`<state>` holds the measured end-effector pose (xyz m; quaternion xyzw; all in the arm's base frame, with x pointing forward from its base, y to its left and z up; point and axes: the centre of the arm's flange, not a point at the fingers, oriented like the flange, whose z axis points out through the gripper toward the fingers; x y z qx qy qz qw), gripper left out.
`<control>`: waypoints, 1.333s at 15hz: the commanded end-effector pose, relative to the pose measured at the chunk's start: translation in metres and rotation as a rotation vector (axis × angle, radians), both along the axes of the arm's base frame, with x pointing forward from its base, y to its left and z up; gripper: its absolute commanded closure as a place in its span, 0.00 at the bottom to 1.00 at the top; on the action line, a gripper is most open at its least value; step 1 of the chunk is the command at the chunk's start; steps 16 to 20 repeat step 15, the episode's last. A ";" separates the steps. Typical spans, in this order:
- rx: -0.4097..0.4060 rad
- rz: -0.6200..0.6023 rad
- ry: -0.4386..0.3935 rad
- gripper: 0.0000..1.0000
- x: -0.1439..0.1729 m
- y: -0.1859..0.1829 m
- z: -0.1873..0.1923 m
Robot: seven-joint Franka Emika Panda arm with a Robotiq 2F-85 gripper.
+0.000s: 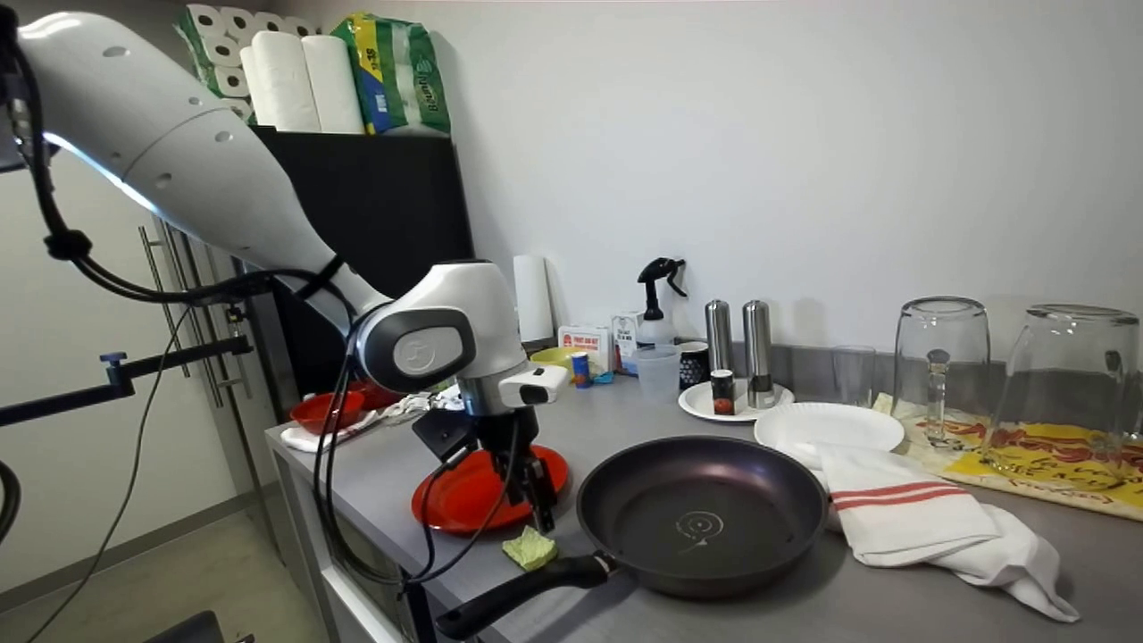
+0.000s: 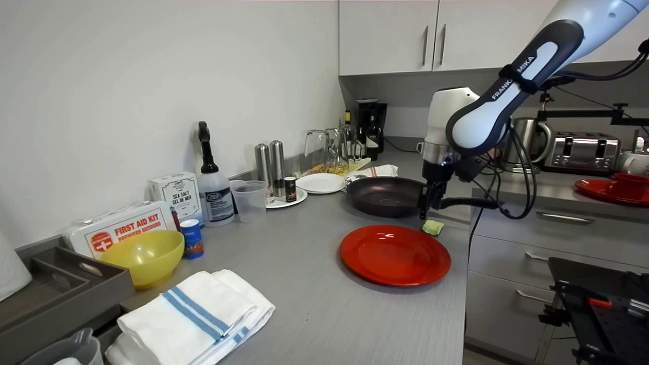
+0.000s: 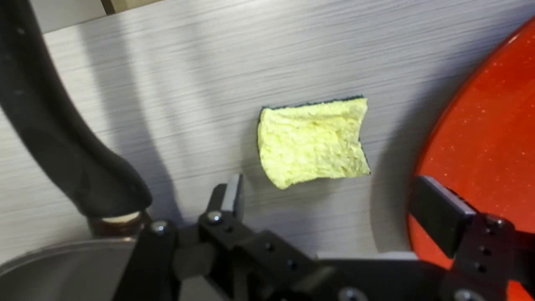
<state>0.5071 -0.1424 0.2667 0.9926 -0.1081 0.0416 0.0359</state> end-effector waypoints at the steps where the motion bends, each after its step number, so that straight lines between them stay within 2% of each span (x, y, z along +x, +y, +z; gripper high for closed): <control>1: -0.044 0.029 -0.046 0.00 -0.003 0.002 0.051; 5: -0.110 0.014 -0.184 0.00 0.023 -0.003 0.083; 8: -0.167 -0.131 -0.257 0.00 0.054 -0.004 0.084; 9: -0.168 -0.184 -0.265 0.00 0.062 -0.007 0.082; 10: -0.129 -0.097 -0.242 0.00 0.038 -0.012 0.092; 13: -0.139 -0.160 -0.252 0.00 0.051 -0.019 0.085; 20: -0.139 -0.166 -0.252 0.00 0.053 -0.020 0.083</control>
